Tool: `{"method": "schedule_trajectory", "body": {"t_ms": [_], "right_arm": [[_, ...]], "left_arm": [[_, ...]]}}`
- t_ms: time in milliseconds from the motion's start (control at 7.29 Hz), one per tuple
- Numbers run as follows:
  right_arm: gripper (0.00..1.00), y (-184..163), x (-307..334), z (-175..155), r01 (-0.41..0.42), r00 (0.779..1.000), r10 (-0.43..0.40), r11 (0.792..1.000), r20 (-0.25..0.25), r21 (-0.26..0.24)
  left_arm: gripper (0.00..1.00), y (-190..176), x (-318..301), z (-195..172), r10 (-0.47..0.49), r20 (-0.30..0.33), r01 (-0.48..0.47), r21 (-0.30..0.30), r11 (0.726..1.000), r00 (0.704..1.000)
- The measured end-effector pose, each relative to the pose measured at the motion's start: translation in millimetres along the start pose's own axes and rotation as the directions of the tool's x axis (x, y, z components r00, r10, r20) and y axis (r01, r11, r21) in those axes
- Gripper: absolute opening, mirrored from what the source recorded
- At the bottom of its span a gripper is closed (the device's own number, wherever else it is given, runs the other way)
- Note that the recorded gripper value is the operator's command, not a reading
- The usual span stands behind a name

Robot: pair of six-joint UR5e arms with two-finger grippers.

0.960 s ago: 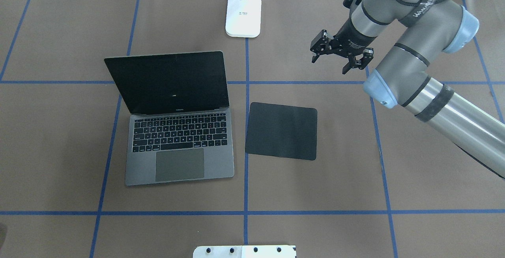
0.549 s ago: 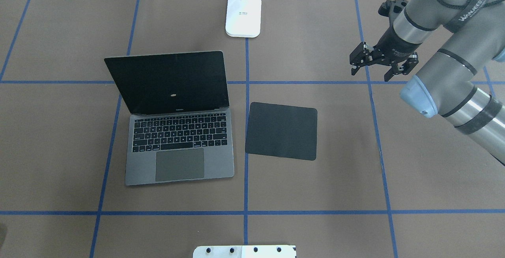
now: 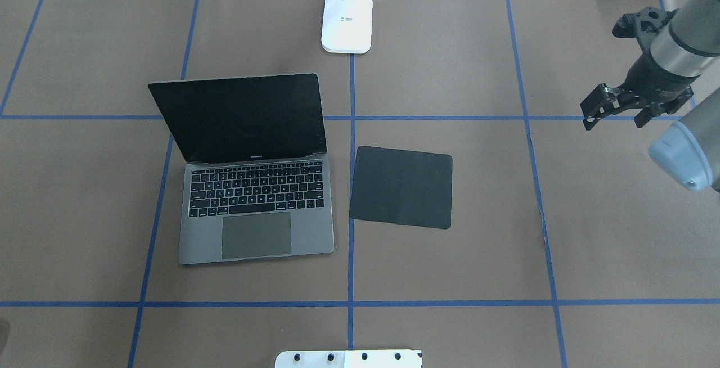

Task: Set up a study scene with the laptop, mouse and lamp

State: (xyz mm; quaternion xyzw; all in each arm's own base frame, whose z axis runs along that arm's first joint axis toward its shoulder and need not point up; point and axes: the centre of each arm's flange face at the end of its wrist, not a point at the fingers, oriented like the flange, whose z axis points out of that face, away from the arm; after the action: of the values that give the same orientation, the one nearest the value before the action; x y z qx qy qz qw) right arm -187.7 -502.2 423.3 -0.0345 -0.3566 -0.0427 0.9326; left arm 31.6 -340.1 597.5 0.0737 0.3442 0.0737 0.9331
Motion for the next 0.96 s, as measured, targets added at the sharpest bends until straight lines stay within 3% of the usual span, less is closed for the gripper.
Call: {"method": "schedule_trajectory", "body": {"t_ms": [549,960], "right_arm": [[1.0,41.2,76.5,0.0,0.047,0.999,-0.047,0.999,-0.021,-0.018],[1.0,44.8,79.3,0.6,0.046,0.999,-0.046,0.999,-0.02,-0.022]], "left_arm": [[1.0,32.7,60.7,37.0,-0.126,-0.085,0.123,-0.041,0.992,0.988],[1.0,61.2,102.8,73.6,-0.171,-0.051,0.164,-0.118,0.979,0.984]]}}
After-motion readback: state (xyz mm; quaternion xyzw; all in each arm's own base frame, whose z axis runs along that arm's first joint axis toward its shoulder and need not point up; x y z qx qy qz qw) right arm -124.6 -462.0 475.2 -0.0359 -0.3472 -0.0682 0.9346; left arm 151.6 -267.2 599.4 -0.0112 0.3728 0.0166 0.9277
